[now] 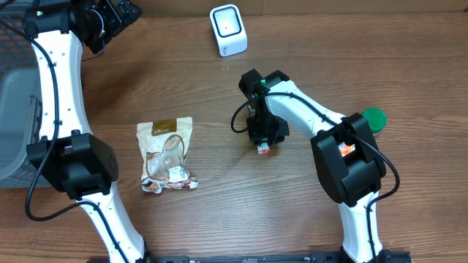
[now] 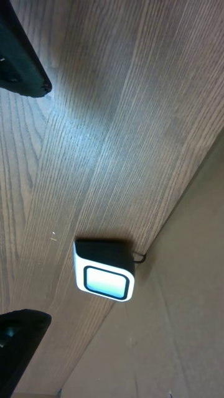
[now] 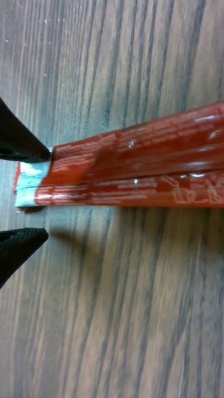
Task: Scan the item barcode
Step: 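Grasp the red sachet by its end with the right gripper, then lift the red sachet and carry it up toward the scanner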
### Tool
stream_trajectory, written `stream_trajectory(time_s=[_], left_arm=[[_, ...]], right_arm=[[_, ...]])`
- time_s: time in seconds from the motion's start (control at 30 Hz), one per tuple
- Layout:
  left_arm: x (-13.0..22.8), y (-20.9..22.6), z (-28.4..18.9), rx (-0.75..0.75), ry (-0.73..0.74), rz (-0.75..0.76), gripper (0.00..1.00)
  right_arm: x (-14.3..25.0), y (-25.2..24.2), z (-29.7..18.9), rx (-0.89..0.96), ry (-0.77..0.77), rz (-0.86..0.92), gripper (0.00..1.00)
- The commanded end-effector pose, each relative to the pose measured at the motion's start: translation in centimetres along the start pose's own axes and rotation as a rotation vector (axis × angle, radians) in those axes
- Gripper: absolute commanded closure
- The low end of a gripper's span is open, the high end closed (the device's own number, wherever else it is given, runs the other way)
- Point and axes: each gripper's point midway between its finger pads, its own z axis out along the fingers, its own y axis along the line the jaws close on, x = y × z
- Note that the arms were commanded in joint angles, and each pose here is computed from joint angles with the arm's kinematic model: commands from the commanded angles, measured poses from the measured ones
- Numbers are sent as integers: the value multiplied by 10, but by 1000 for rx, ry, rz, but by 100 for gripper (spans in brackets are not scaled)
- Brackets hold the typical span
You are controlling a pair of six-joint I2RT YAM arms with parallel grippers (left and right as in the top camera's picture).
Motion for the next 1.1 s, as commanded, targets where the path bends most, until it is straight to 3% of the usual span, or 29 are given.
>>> stream_trajectory(time_s=[0.0, 0.27, 0.47, 0.6, 0.63, 0.67, 0.7, 0.73, 0.77, 1.07], left_arm=[[3, -7, -2, 18, 6, 0, 0], [3, -7, -2, 18, 6, 0, 0], [3, -7, -2, 18, 6, 0, 0], [3, -7, -2, 18, 6, 0, 0], [3, -7, -2, 18, 6, 0, 0], [3, -7, -2, 18, 6, 0, 0], [3, -7, -2, 18, 6, 0, 0], [3, -7, -2, 18, 6, 0, 0], [3, -7, -2, 18, 6, 0, 0], [3, -7, -2, 18, 6, 0, 0]], right_arm=[[7, -1, 13, 6, 24, 0, 67], [13, -4, 30, 10, 34, 0, 73], [15, 1, 30, -19, 46, 1, 92], [16, 9, 29, -63, 57, 1, 90], [16, 9, 29, -67, 55, 0, 82], [15, 10, 29, -68, 52, 0, 81], [14, 10, 29, -70, 47, -1, 82], [13, 10, 29, -71, 44, -1, 92], [12, 11, 29, -72, 39, -1, 96], [-5, 3, 4, -89, 12, 35, 96]])
